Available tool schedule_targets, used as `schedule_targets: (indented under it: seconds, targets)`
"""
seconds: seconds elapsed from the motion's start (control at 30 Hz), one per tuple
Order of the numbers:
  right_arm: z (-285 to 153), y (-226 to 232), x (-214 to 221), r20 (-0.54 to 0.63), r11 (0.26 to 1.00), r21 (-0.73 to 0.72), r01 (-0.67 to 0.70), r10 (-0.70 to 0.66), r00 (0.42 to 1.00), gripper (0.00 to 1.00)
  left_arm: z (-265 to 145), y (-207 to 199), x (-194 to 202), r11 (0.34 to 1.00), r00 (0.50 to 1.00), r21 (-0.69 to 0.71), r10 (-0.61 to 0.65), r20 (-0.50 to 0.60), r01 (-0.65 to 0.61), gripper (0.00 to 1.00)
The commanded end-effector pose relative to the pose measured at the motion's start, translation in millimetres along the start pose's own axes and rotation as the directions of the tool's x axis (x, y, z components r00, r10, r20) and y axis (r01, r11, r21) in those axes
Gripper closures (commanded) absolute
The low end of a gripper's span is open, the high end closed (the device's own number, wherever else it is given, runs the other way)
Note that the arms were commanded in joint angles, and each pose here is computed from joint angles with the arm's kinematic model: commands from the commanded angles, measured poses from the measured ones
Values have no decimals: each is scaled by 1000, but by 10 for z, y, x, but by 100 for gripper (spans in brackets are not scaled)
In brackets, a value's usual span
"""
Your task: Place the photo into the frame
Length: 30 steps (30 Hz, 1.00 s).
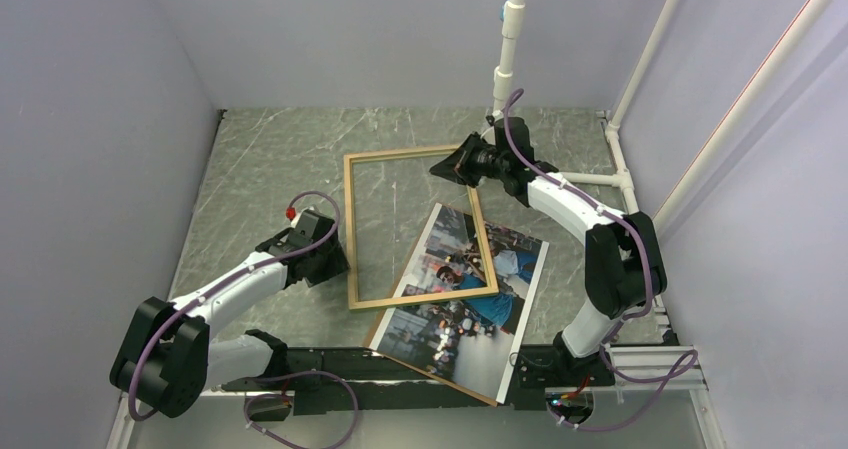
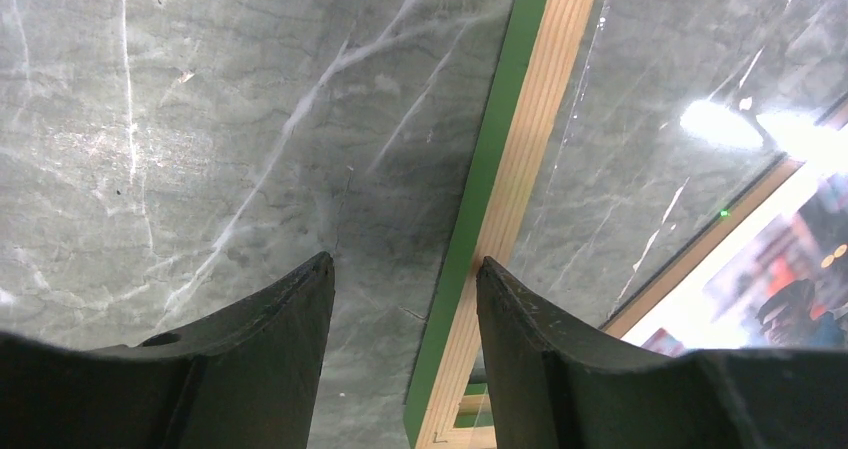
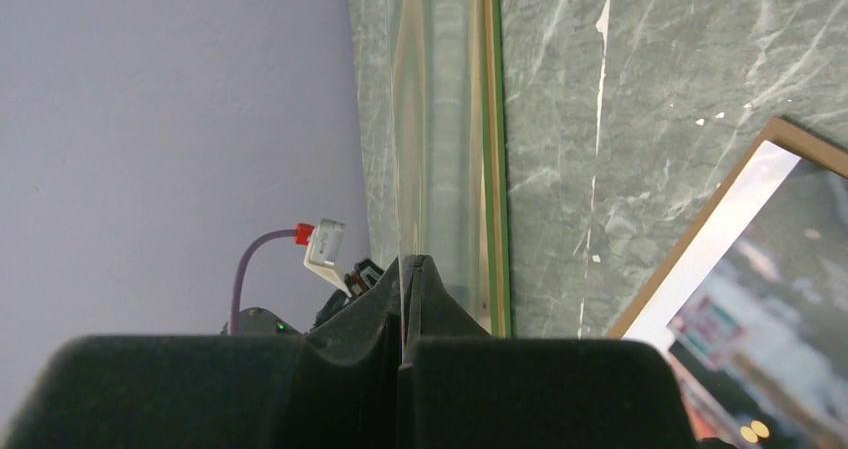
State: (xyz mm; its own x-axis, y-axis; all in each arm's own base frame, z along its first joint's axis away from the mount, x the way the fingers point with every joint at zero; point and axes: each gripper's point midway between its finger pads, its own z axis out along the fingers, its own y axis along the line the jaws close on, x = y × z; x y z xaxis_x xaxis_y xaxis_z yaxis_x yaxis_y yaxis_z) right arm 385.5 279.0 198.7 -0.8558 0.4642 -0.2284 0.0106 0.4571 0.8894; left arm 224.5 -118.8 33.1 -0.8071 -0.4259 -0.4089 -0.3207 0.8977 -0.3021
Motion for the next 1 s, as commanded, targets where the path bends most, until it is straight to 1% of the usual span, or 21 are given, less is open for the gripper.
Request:
schedule_targets:
  seconds: [0.0, 0.33, 0.57, 0.97]
  targets:
    - [-57, 175, -35, 32, 998, -53, 38, -36, 999, 100, -3, 58, 2, 999, 1000, -34, 24, -11, -24, 42]
    - [-22, 91, 28, -5, 998, -42, 52, -52, 999, 100, -2, 82, 8, 998, 999, -47, 30, -15, -31, 42]
    - [-21, 169, 5, 1, 993, -78, 94, -94, 996, 100, 14, 72, 22, 999, 999, -43, 31, -24, -32, 42]
    - [-8, 207, -4, 9, 986, -111, 122, -122, 992, 100, 31, 57, 33, 999, 999, -40, 33, -35, -34, 42]
